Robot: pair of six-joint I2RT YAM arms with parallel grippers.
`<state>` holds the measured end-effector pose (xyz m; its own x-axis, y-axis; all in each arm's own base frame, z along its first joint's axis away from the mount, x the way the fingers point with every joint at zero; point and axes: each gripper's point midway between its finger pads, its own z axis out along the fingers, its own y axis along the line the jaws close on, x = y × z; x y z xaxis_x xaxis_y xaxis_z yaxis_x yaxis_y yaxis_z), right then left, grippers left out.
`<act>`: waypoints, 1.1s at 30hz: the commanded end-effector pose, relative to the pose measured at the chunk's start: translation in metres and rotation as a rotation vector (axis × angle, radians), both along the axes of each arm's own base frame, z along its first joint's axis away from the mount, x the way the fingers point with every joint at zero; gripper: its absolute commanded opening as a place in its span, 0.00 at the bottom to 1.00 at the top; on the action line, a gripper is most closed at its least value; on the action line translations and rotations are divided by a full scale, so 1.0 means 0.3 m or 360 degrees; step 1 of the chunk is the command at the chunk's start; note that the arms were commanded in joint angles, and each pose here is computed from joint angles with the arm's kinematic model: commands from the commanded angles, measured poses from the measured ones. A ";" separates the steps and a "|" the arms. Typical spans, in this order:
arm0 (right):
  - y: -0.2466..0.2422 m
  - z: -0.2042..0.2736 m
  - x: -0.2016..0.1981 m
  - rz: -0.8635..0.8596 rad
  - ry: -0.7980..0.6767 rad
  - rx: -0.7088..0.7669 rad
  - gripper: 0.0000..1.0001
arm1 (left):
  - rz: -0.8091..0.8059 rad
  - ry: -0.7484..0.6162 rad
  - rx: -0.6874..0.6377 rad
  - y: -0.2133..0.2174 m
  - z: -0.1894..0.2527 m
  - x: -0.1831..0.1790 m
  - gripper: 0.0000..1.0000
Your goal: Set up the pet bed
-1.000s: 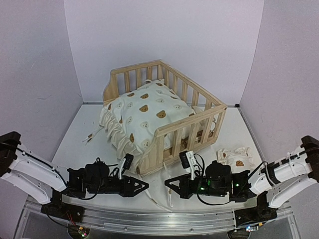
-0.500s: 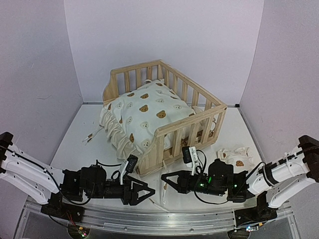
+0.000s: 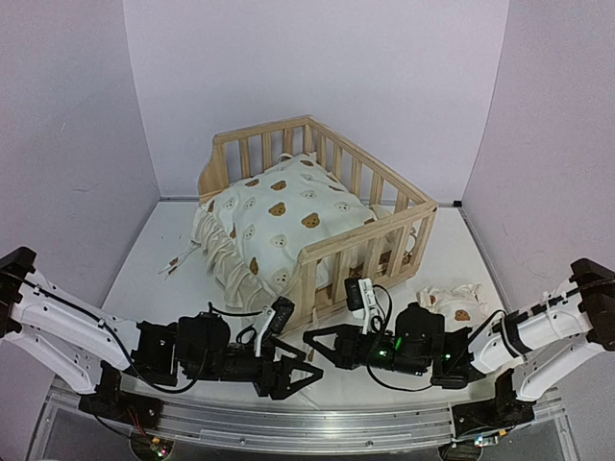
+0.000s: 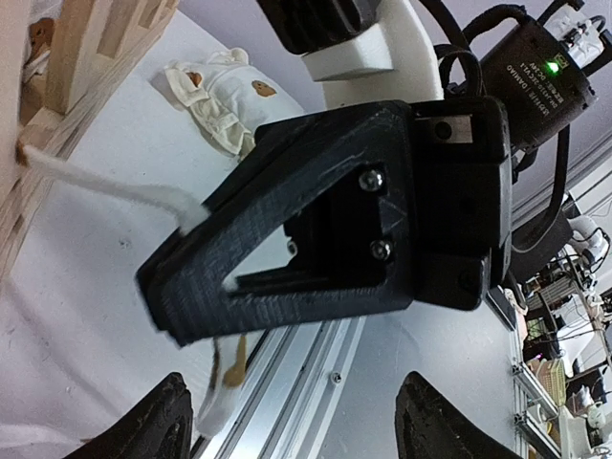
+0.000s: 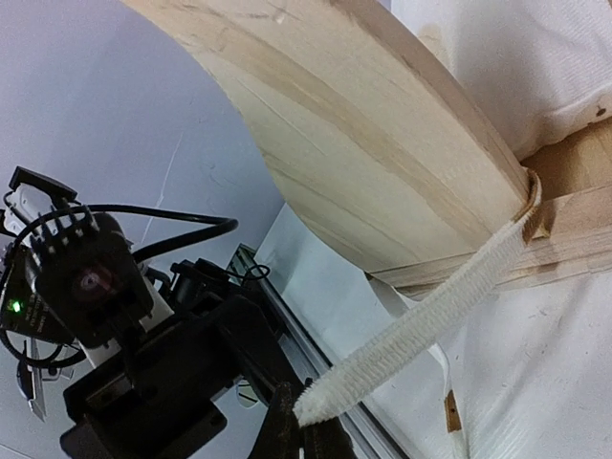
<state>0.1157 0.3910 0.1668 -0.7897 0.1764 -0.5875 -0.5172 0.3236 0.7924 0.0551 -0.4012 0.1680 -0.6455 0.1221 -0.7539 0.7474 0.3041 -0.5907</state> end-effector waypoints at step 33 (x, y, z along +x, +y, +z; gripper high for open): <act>0.136 -0.368 -0.132 0.0450 -0.0850 -0.0963 0.67 | 0.0321 -0.0125 0.0261 0.115 -0.022 0.137 0.00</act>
